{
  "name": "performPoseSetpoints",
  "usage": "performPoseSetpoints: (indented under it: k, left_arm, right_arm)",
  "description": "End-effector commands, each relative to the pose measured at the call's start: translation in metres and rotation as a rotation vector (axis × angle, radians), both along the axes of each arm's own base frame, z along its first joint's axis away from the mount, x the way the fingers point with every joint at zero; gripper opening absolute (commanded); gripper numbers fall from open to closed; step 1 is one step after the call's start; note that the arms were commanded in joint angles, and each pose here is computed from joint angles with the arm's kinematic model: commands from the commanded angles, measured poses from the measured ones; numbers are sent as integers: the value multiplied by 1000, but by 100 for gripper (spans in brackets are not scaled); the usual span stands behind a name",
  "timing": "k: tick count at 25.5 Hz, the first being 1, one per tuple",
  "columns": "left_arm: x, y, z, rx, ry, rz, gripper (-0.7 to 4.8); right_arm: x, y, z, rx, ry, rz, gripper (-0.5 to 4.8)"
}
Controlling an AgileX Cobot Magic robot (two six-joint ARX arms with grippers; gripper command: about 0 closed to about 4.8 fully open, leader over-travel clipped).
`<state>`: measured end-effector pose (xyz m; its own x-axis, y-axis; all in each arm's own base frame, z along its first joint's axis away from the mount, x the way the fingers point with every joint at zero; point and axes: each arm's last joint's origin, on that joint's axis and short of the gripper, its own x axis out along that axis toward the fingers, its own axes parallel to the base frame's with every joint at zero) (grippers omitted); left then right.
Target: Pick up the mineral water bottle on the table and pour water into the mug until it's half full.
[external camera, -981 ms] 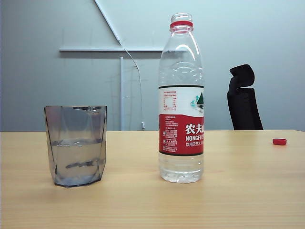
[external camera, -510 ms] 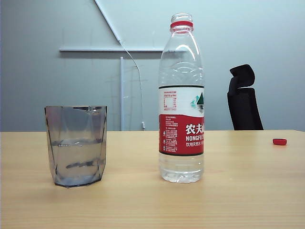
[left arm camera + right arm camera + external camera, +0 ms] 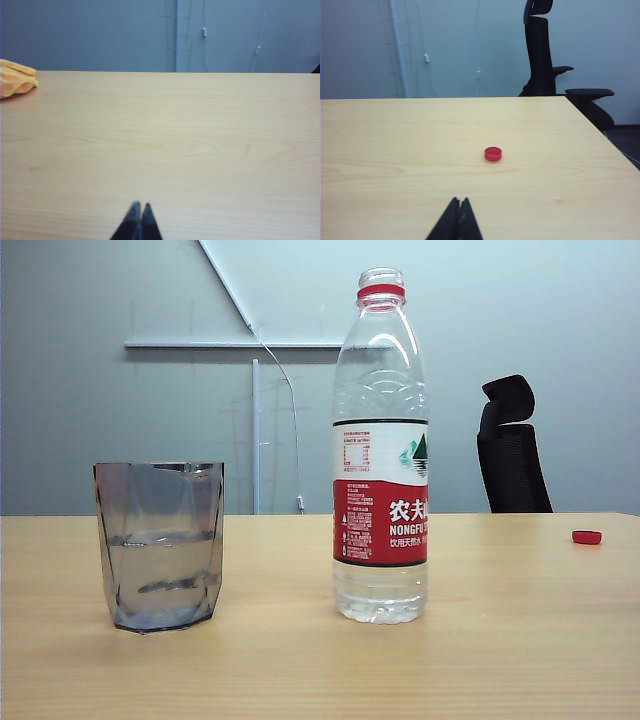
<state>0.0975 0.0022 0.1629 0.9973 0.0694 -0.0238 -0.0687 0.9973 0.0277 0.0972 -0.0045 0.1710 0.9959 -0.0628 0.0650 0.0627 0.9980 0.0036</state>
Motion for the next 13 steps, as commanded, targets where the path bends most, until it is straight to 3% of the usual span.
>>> performPoseSetpoints:
  k: [1,13]
  left_arm:
    - [0,0,2,0,-13,-2,-2]
    - [0,0,2,0,-12,-2,-2]
  right_arm:
    - [0,0,0,-2,-13,5,-5]
    - [0,0,-3,5,23,2,-5]
